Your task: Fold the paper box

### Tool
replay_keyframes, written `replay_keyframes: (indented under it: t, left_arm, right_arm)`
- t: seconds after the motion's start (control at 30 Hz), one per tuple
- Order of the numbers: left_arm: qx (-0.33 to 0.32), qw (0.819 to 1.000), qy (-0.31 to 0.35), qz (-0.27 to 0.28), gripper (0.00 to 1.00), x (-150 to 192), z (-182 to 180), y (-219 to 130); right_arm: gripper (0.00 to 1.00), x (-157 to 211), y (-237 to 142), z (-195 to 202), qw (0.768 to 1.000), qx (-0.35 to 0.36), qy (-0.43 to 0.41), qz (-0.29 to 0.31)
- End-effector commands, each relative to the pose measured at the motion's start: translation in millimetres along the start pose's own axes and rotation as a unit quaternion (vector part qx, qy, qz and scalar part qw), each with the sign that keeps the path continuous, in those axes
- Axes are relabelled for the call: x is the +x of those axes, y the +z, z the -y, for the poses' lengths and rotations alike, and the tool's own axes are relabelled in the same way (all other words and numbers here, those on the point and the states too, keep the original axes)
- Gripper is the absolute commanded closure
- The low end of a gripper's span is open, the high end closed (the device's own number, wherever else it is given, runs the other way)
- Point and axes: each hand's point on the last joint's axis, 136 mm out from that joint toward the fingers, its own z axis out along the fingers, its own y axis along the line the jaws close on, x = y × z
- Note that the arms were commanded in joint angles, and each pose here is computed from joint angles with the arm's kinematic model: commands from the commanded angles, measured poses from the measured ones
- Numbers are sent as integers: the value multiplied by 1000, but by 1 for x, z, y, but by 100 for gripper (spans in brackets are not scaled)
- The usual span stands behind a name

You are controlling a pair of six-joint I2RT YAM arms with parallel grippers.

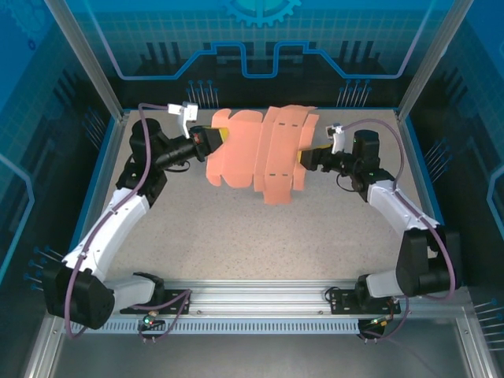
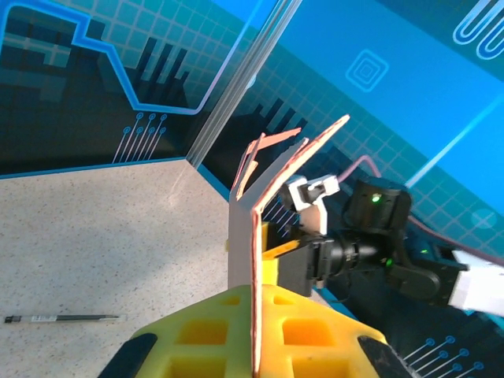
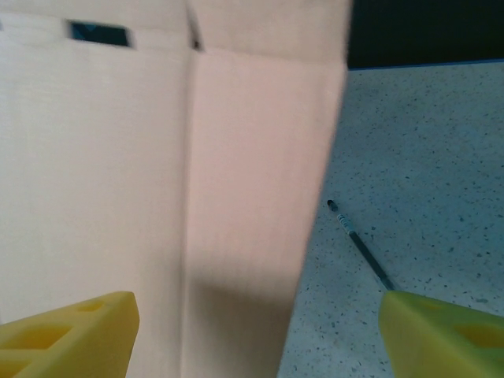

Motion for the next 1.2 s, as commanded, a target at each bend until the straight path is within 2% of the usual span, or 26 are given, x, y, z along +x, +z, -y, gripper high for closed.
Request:
replay_keyframes:
  t: [0.0, 0.1, 0.2, 0.33, 0.7, 0.73, 0.8, 0.87, 0.93, 1.17]
  left_arm:
    - [7, 999, 1, 36, 100, -16, 11, -10]
    - [3, 999, -6, 40, 100, -17, 10, -11]
    - [-3, 999, -12, 46, 100, -16, 7, -12]
    - [-8, 998, -19, 56, 100, -15, 4, -13]
    - [-27, 996, -54, 71, 100, -7, -14, -17]
    - [-30, 996, -57, 69, 100, -5, -16, -17]
    - [-42, 995, -64, 64, 100, 4, -25, -17]
    - [-60, 995, -61, 60, 85, 15, -35, -19]
    - [-84, 994, -53, 48, 75, 32, -49, -22]
    - [-200, 978, -58, -23, 55, 76, -98, -40]
  right_arm:
    - [19, -1, 8, -12, 999, -49, 13, 10]
    - [22, -5, 8, -22, 996, -82, 11, 24]
    - [30, -3, 6, -27, 995, -98, 18, 32]
    - [50, -4, 4, -31, 993, -110, 25, 41]
    - [96, -15, -7, -37, 991, -108, 20, 70]
    - [100, -17, -9, -37, 992, -104, 14, 71]
    - [100, -18, -11, -38, 993, -96, -2, 64]
    - [100, -16, -15, -39, 995, -86, -28, 52]
    - [100, -4, -16, -43, 994, -93, -52, 13]
    - [100, 8, -24, -59, 983, -113, -122, -72]
